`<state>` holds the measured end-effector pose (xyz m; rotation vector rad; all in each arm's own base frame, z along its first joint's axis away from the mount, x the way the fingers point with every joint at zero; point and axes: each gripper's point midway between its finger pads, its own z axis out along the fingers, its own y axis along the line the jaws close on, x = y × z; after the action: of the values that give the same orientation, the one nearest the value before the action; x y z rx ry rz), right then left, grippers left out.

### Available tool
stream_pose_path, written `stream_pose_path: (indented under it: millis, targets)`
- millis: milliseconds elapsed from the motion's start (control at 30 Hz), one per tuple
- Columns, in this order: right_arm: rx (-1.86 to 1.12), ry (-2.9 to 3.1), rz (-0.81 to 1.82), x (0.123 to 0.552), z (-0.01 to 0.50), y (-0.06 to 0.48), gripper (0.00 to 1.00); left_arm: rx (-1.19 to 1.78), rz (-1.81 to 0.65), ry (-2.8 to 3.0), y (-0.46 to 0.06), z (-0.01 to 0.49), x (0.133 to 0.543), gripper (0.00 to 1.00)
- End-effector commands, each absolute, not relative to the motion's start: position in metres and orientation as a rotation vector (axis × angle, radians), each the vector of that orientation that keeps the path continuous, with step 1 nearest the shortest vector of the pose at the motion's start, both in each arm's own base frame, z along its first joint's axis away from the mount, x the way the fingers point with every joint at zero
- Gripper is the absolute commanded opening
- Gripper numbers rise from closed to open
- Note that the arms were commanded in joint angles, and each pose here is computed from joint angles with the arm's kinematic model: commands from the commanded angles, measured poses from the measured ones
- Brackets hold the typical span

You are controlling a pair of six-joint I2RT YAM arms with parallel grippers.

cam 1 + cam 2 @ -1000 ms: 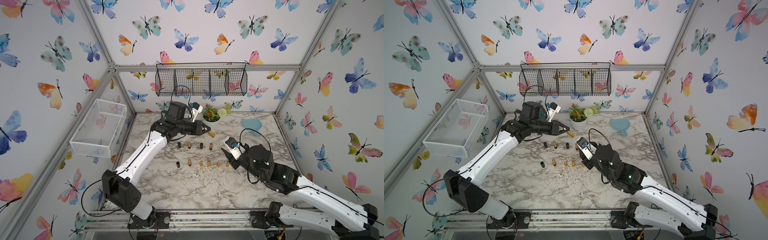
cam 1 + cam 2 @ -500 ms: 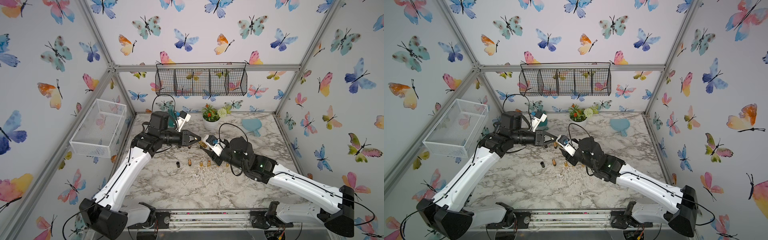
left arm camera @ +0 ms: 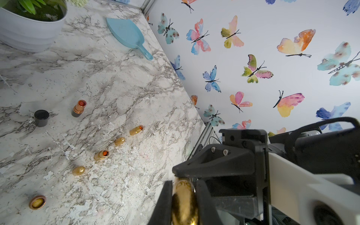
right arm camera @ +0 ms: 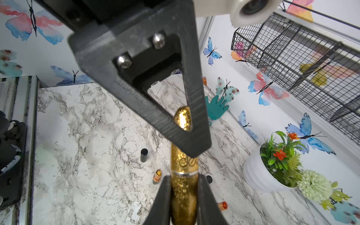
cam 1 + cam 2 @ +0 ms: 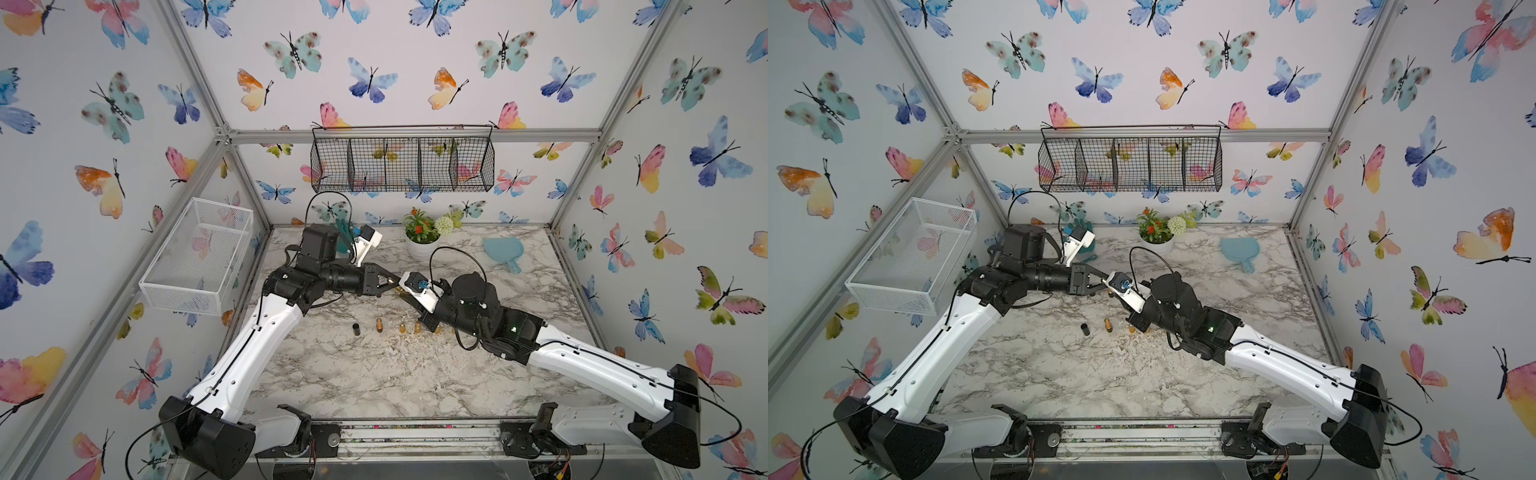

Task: Open the lipstick cap
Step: Open the cover of the lipstick.

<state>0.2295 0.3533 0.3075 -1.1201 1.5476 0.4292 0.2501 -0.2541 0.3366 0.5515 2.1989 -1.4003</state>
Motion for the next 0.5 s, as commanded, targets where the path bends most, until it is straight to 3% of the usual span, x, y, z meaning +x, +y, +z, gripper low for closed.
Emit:
stream_pose_path:
  millis: [0,467]
  targets:
    - [-1.085,1.537,0.383,0.234,0.318,0.344,0.02,0.565,-1.396,2.189,-0.251,0.342,0.251,0.0]
    - [-0.944,1.656,0.213,0.23,0.298,0.272,0.02,0.332,-1.325,2.125,-0.208,0.364,0.31,0.0]
